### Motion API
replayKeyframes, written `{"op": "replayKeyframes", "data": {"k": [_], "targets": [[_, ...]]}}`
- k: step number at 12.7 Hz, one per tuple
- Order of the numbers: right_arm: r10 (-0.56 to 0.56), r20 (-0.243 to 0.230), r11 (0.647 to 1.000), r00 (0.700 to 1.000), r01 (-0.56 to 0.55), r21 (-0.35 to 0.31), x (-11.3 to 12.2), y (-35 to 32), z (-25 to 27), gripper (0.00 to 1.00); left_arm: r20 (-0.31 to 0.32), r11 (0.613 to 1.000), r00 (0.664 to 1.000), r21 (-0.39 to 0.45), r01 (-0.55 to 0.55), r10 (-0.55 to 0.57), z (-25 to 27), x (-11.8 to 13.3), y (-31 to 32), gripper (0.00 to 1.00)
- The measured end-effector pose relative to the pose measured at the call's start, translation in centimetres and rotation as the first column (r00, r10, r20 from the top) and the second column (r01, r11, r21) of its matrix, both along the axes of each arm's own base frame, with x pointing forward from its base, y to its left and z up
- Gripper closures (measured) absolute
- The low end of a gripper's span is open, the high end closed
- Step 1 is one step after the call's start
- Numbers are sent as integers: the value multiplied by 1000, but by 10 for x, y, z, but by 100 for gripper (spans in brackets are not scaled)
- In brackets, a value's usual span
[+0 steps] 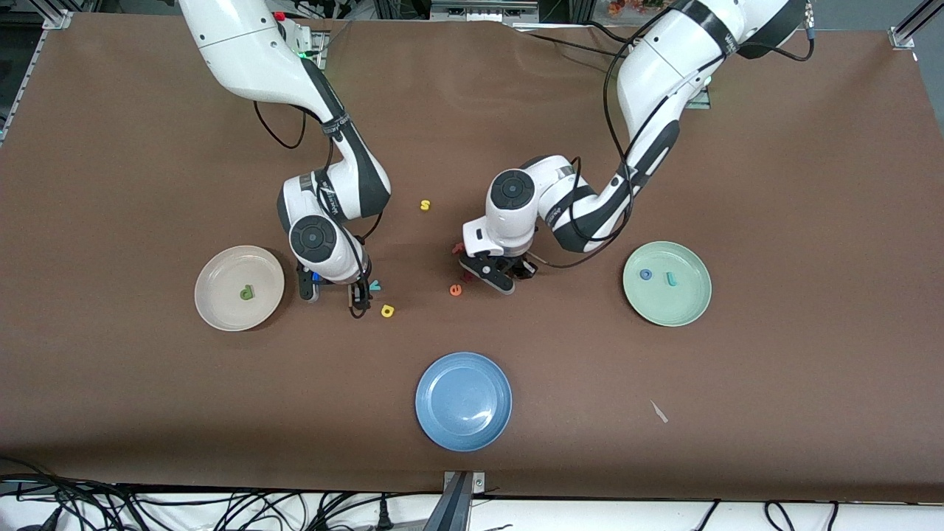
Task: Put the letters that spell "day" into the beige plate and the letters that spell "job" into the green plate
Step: 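Grasp the red q with the left gripper and carry it over the green plate, then open the left gripper to drop the red q onto the green plate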
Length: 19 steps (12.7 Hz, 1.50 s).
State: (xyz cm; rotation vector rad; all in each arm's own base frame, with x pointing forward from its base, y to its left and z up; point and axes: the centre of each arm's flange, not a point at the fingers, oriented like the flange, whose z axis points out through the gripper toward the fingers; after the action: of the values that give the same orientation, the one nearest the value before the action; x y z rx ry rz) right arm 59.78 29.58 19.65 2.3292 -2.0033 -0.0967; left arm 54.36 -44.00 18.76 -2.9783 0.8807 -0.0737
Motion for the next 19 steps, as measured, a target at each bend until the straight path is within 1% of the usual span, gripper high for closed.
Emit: {"op": "replayKeyframes", "data": {"k": [4, 6, 9, 11, 14, 16, 19], "targets": [[1, 4, 1000, 1000, -1, -1, 4, 3, -4, 0, 23, 997, 997, 38, -74, 74, 57, 32, 34, 74], [0, 0, 1000, 1000, 0, -4, 4, 3, -7, 0, -2, 990, 993, 68, -119, 120, 77, 46, 67, 74], [1, -4, 1000, 1000, -1, -7, 4, 3, -12, 0, -61, 985, 990, 126, -120, 128, 73, 66, 140, 74], [1, -2, 1000, 1000, -1, -7, 5, 4, -13, 0, -92, 979, 985, 156, -132, 148, 66, 65, 183, 74], [2, 0, 1000, 1000, -2, -6, 6, 4, -12, 0, -128, 973, 979, 191, -132, 158, 66, 53, 238, 74], [2, -2, 1000, 1000, -2, -8, 6, 4, -14, 0, -138, 981, 983, 172, -94, 119, 63, 53, 272, 74], [2, -2, 1000, 1000, -2, -9, 7, 5, -16, 0, -119, 990, 988, 109, -90, 102, 36, 52, 299, 74]]}}
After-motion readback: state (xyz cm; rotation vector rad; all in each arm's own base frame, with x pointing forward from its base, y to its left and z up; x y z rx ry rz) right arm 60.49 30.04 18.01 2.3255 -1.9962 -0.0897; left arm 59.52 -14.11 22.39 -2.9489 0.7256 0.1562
